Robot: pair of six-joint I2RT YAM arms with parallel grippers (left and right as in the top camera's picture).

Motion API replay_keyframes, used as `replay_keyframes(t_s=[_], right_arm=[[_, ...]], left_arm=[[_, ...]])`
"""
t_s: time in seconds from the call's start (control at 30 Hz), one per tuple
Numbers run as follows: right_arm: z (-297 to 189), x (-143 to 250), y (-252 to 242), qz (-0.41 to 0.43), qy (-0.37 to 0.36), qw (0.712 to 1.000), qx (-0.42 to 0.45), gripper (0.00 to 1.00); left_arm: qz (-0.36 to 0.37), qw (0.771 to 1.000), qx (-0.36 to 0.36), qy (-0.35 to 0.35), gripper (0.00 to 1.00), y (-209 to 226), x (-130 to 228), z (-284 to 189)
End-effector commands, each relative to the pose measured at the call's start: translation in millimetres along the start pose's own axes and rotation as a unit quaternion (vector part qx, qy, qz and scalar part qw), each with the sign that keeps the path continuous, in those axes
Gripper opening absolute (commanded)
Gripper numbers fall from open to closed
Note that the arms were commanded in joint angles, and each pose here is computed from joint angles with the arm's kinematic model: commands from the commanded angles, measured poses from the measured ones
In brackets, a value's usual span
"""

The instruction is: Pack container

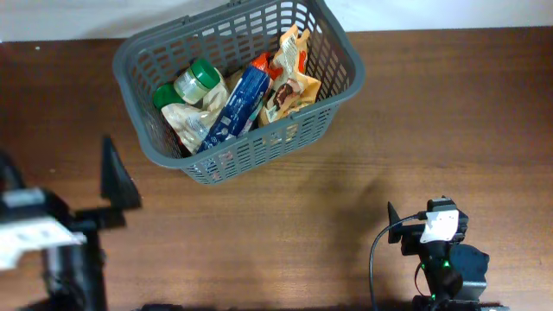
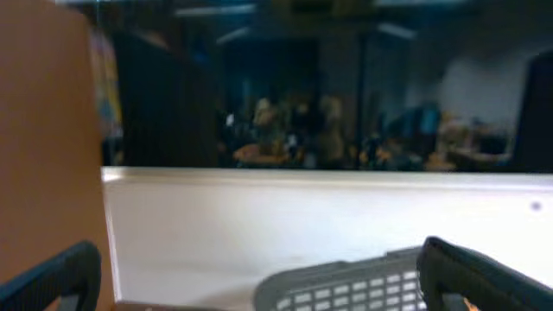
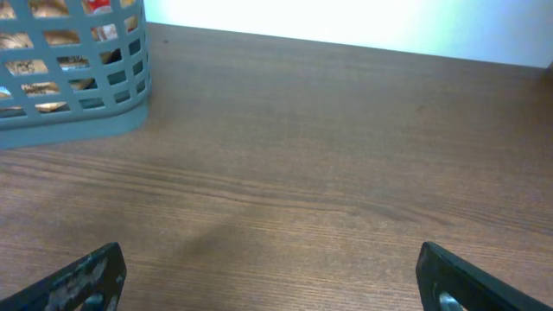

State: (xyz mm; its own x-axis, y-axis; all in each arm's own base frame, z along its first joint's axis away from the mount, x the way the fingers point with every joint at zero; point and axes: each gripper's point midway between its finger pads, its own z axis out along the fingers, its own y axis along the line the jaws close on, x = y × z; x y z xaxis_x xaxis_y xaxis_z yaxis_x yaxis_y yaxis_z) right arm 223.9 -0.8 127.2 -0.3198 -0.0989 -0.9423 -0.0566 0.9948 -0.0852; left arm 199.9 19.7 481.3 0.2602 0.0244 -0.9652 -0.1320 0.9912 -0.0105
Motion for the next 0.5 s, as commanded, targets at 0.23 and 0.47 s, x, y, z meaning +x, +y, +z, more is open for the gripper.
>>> replay_keyframes(t_s=[0.23,0.47], right_arm=[[0.4,1.0,1.0,0.006,-0.002,1.000,-0.003,0.99],[0.4,1.0,1.0,0.006,-0.002,1.000,-0.003,0.99]], left_arm=[[0.011,0.987,0.128,0.092,0.99,-52.4,207.3,-28.7],[0.011,0.985,0.140,0.099,0.99,-57.0,272.8,-41.8]])
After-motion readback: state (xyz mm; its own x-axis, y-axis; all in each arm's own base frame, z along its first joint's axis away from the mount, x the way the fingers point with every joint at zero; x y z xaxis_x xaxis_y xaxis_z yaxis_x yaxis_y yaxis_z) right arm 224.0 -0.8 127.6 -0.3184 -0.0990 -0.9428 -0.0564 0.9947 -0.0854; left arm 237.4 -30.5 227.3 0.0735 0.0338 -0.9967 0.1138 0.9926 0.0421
